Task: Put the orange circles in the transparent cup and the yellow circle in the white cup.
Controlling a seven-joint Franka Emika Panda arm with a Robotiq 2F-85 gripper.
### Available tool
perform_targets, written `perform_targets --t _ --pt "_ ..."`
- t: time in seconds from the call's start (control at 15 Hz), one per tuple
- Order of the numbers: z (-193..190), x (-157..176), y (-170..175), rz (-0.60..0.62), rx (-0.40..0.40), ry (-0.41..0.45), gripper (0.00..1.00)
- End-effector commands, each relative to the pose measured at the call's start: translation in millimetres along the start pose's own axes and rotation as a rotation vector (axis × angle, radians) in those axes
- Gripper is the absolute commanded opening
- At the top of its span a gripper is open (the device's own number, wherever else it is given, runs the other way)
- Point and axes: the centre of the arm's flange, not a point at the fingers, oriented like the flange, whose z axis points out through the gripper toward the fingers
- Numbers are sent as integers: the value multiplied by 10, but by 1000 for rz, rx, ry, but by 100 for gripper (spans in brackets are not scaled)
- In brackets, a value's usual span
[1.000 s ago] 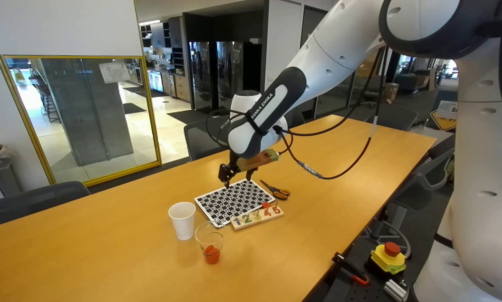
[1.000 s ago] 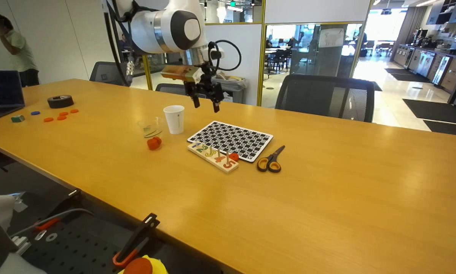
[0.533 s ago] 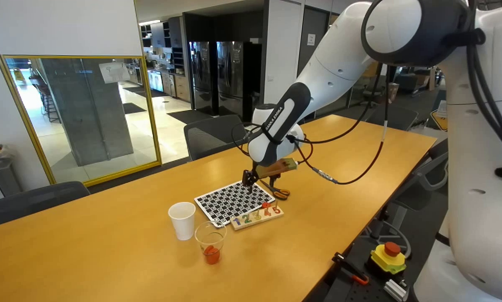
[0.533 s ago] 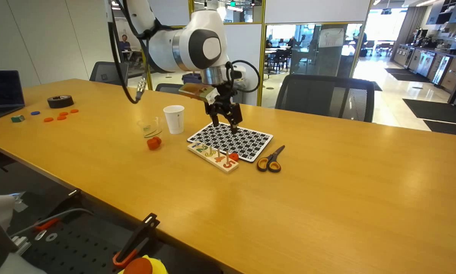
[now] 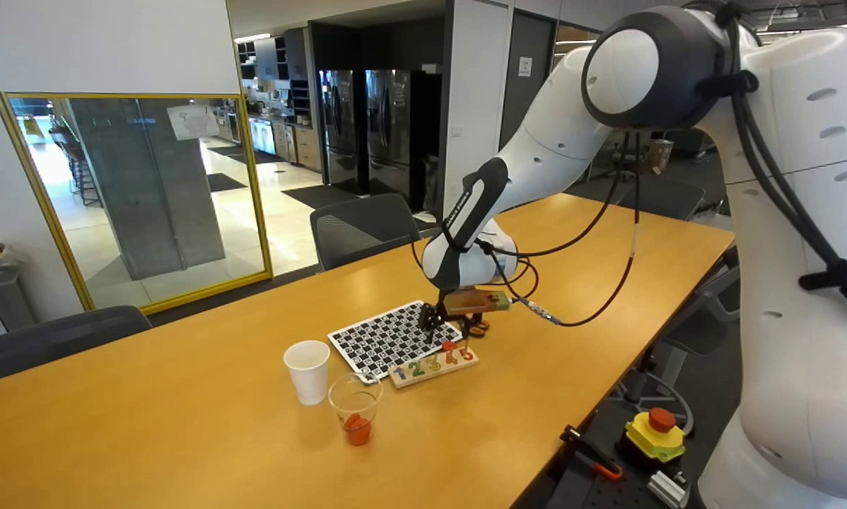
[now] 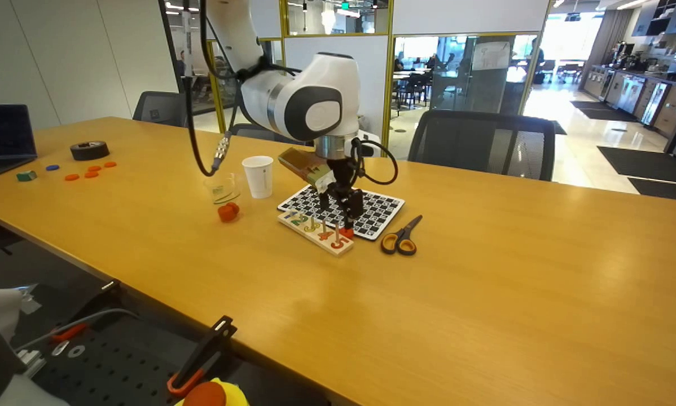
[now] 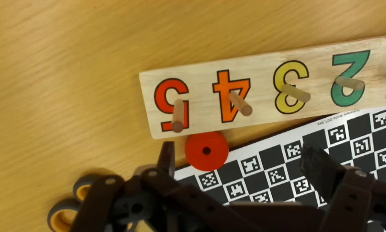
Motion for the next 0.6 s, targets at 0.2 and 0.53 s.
perform_targets --t 0.2,0.53 --pt "170 229 104 -24 73 8 100" --pt "222 311 124 -25 68 18 100"
